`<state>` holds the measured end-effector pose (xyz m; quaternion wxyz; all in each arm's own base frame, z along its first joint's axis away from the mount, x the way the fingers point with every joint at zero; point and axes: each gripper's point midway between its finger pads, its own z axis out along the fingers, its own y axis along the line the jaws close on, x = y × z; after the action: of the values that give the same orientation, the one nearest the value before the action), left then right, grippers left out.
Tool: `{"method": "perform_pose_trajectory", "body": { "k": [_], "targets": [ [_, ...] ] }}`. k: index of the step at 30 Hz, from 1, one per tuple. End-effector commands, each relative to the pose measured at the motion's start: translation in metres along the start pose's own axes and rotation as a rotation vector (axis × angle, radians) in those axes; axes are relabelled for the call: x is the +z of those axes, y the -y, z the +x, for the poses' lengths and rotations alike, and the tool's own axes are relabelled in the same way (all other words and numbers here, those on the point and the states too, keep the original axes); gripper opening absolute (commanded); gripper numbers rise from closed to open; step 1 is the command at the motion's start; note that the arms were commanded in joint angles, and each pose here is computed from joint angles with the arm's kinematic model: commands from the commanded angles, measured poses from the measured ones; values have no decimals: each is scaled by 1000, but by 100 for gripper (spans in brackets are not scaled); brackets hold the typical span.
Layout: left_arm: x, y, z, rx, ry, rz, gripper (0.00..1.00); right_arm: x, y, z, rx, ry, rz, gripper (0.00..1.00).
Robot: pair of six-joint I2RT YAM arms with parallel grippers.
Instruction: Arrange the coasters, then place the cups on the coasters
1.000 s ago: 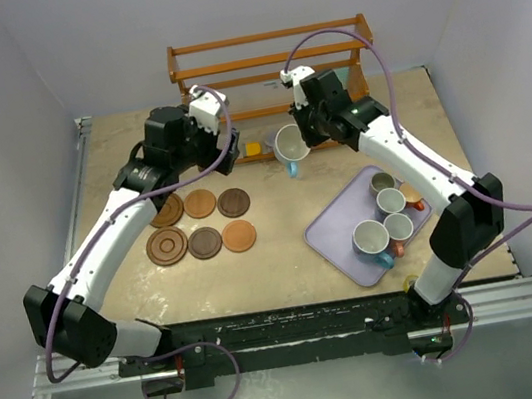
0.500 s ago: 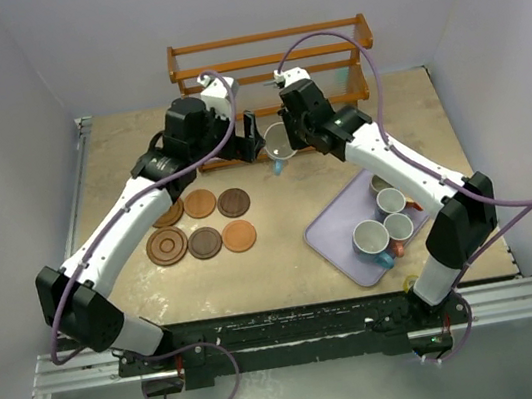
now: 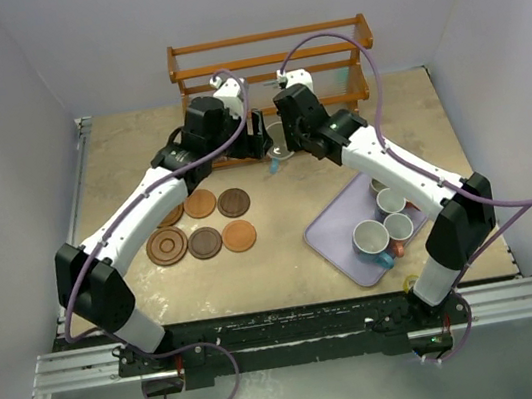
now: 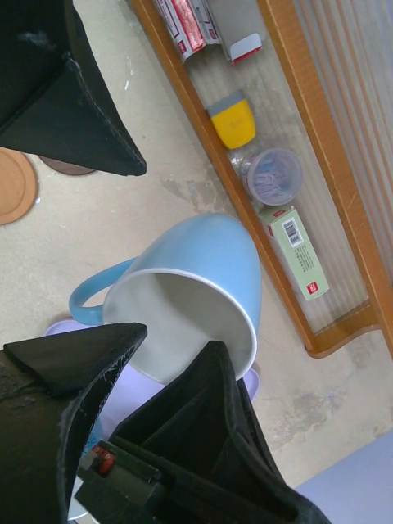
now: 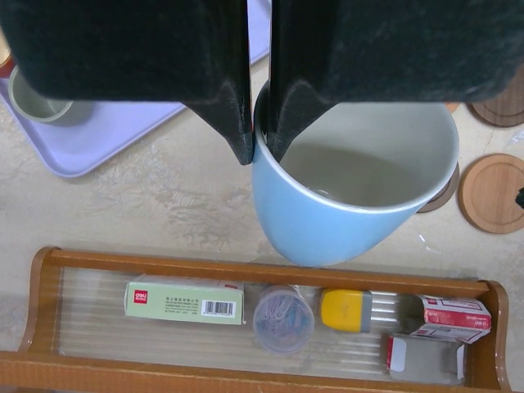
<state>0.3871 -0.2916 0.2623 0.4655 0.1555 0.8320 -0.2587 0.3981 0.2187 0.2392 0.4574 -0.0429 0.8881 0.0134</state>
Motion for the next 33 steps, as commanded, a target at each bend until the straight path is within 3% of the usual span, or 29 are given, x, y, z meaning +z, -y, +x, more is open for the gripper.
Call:
{"method": "perform_pose_trajectory", "body": {
  "k": [1,25,33],
  "targets": [
    [-1,10,-33,-23,98,9,68,-26,-3,-51,125,157,-13,0],
    [27,1,-11,-48,25,-44,46,-42,-20,-55,143,176,-34,0],
    [29,3,-13,-41,25,-35,29,-46,-37,-52,119,163,-99,0]
  ]
}}
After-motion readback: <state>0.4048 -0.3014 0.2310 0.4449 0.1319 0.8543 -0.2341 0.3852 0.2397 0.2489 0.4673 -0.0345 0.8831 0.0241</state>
